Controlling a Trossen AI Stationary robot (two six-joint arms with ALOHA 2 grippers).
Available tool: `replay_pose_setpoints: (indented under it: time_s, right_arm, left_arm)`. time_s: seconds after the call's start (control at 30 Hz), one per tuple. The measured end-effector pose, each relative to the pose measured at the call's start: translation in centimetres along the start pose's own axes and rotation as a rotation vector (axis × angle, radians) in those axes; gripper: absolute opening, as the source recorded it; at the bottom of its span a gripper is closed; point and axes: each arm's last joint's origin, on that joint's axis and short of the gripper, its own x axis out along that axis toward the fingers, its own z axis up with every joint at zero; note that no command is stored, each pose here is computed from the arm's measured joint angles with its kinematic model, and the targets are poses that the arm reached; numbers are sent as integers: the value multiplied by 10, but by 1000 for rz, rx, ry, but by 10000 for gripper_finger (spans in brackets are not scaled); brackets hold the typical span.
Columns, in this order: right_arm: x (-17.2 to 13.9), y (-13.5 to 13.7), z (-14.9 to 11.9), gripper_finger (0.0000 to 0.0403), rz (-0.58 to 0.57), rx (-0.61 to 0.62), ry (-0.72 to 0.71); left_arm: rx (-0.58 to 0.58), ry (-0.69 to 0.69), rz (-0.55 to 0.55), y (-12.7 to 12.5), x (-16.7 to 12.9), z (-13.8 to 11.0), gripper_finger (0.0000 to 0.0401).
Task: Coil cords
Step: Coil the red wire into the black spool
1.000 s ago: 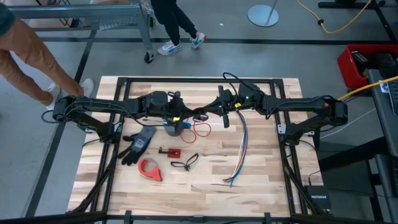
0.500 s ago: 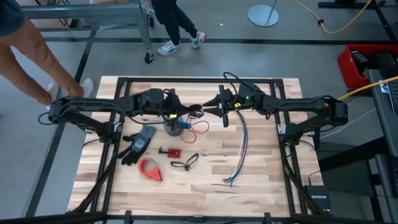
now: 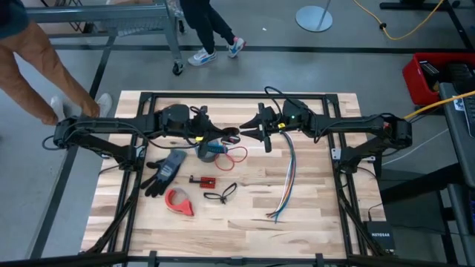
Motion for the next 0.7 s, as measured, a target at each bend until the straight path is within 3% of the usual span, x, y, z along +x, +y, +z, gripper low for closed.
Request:
replay_pose_setpoints:
  time_s: [0.5,0.7]
  right_arm:
    - [1,2,3,120,40,-13,-32]
    - [9,14,0,120,89,-24,-40]
  left_arm:
    - [27,-9,-10,-3,0,1,0]
    - [43,-9,-37,-5,0,1,0]
